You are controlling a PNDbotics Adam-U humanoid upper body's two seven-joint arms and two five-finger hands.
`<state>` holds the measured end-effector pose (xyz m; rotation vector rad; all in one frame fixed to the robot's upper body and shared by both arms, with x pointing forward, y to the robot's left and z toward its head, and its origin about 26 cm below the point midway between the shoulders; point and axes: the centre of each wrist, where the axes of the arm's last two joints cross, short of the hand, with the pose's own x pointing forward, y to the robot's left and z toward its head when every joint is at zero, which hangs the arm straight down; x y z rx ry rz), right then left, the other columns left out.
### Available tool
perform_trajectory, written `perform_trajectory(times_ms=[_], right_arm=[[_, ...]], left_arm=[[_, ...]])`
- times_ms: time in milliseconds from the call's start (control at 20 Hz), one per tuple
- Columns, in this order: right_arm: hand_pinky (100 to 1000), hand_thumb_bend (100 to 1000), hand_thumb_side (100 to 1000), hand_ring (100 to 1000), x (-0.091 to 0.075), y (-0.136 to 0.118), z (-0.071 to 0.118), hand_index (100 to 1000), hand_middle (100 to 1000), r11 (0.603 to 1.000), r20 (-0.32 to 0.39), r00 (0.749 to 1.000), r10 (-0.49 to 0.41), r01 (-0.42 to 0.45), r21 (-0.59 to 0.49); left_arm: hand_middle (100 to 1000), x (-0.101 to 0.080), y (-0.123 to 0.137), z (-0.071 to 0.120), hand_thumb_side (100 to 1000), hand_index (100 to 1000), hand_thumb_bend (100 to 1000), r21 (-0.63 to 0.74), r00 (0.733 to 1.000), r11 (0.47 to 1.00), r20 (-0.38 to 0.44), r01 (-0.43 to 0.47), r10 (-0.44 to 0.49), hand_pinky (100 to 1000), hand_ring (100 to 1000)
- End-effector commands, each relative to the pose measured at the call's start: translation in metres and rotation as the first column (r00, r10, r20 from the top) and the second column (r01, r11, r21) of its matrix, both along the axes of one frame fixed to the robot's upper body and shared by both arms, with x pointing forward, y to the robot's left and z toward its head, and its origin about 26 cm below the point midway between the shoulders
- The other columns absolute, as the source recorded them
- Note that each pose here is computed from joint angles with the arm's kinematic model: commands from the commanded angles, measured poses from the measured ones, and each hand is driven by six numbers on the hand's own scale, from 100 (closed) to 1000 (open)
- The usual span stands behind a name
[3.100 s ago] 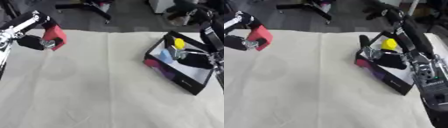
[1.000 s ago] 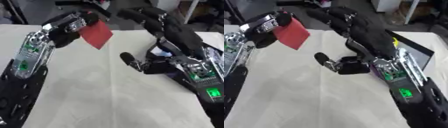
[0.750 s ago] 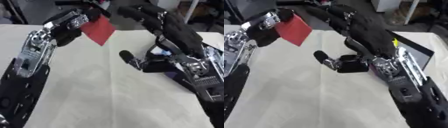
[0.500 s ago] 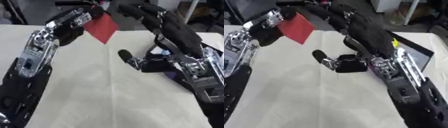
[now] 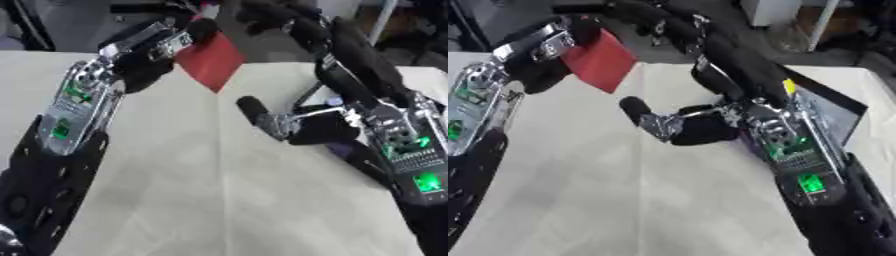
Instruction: Pick up the objects with one hand, pass them to the other hand, and then place them into the box on the other side of the table.
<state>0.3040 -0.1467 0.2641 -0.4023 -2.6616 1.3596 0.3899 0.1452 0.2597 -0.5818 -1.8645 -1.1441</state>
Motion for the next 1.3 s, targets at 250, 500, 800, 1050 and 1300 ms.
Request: perform_trajectory(times_ms=[250,500,800,1050,1300], right_arm=[[822,269,420,766,-0.004,-0.001,0.013,969,821,0.999,-0.001,0.999,0.047,-0.047,0.014],[825,274,423,770,-0.004,-0.001,0.013,970,823,0.999,0.011,0.999,0.041,-0.041,0.005],[834,266,441,777,-0.004,-0.001,0.011,969,825,0.999,0.004,0.999,0.036,-0.036,-0.023],[840,255,462,783,-0.004,-0.001,0.010,960,824,0.998,-0.027,0.999,0.047,-0.048,-0.044],[848,257,472,791,-0.004,-0.001,0.011,956,831,0.996,-0.046,0.997,0.057,-0.060,-0.062]], left_arm=[[368,-0.002,-0.009,0.014,621,499,100,0.004,0.998,0.999,0.050,0.036,-0.036,660,456],[368,-0.004,-0.013,0.017,620,499,100,0.006,0.997,0.999,0.068,0.047,-0.047,662,457],[368,-0.006,-0.017,0.022,611,499,100,0.013,0.993,0.998,0.099,0.061,-0.062,663,457],[368,-0.010,-0.020,0.025,600,500,100,0.025,0.987,0.996,0.138,0.085,-0.088,664,457],[367,-0.013,-0.024,0.026,595,500,100,0.042,0.981,0.993,0.161,0.107,-0.112,665,458]])
